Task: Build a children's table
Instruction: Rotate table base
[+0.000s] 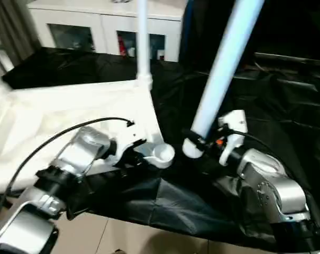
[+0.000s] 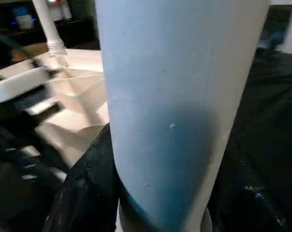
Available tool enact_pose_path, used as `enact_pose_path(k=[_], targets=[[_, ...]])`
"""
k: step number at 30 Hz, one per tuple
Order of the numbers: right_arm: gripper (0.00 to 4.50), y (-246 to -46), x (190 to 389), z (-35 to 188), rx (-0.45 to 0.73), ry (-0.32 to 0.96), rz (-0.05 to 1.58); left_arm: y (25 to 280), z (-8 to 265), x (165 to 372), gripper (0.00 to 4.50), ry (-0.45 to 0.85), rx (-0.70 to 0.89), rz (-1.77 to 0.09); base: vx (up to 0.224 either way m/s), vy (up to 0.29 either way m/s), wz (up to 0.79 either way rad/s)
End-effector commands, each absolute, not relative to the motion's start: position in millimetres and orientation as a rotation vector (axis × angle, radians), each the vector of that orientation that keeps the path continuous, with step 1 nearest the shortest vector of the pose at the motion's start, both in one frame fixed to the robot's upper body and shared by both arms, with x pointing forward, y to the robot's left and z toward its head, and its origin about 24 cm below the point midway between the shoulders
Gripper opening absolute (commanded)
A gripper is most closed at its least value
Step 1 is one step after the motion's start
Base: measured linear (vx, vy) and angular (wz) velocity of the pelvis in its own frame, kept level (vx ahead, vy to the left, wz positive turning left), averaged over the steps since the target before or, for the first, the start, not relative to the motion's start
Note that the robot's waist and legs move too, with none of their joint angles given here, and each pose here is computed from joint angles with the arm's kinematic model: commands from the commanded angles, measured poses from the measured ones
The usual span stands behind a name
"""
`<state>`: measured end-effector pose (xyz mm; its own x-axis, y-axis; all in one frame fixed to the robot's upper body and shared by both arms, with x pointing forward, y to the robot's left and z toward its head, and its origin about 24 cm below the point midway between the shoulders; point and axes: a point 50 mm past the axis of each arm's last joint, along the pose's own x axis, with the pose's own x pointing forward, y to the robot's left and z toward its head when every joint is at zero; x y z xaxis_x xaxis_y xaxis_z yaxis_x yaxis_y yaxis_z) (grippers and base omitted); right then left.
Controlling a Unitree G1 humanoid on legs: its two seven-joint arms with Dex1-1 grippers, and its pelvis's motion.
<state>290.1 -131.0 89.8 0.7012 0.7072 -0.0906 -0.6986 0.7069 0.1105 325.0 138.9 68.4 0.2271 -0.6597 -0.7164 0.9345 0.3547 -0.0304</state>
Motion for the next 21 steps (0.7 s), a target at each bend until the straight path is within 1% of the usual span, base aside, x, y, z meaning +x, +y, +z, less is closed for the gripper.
enact_pose_path(k=[1, 3, 4, 5, 6, 7, 9, 12, 14, 16, 17, 18, 21], targets=[[1.9, -123.9, 291.3, 97, 0.063, 0.122, 0.847, 141, 69, 328, 0.07, 0.728, 0.446, -1.122, 0.0, 0.0, 0.0], [1.9, -119.9, 292.0, 98, 0.062, 0.126, 0.872, 141, 69, 328, 0.03, 0.731, 0.448, -1.118, 0.0, 0.0, 0.0], [1.9, -114.6, 294.2, 99, 0.061, 0.123, 0.893, 139, 68, 329, 0.01, 0.729, 0.444, -1.112, 0.0, 0.0, 0.0], [1.9, -109.1, 297.6, 102, 0.057, 0.113, 0.906, 135, 68, 331, 0.0, 0.708, 0.44, -1.104, 0.0, 0.0, 0.0], [1.9, -108.3, 298.2, 102, 0.057, 0.111, 0.907, 134, 68, 332, 0.0, 0.704, 0.44, -1.103, 0.0, 0.0, 0.0], [1.9, -101.7, 303.6, 106, 0.057, 0.09, 0.911, 126, 68, 335, 0.0, 0.665, 0.431, -1.095, 0.0, 0.0, 0.0], [1.9, -98.6, 306.8, 108, 0.064, 0.079, 0.908, 121, 68, 337, 0.0, 0.638, 0.431, -1.095, 0.0, 0.0, 0.0], [1.9, -94.1, 311.6, 111, 0.073, 0.07, 0.906, 115, 72, 337, 0.0, 0.543, 0.465, -1.115, 0.0, 0.0, 0.0], [1.9, -92.0, 312.9, 112, 0.074, 0.068, 0.911, 117, 75, 336, 0.58, 0.519, 0.43, -1.119, 0.0, 0.0, 0.0], [1.9, -90.9, 314.0, 112, 0.076, 0.068, 0.917, 121, 75, 335, 0.57, 0.522, 0.423, -1.112, 0.0, 0.0, 0.0], [1.9, -89.9, 314.8, 112, 0.078, 0.068, 0.922, 124, 75, 334, 0.67, 0.524, 0.421, -1.097, 0.0, 0.0, 0.0], [1.9, -89.7, 315.0, 112, 0.078, 0.068, 0.923, 125, 75, 334, 0.67, 0.524, 0.42, -1.091, 0.0, 0.0, 0.0], [1.9, -88.4, 317.2, 110, 0.08, 0.069, 0.924, 133, 75, 333, 0.74, 0.515, 0.374, -1.052, 0.0, 0.0, 0.0]])
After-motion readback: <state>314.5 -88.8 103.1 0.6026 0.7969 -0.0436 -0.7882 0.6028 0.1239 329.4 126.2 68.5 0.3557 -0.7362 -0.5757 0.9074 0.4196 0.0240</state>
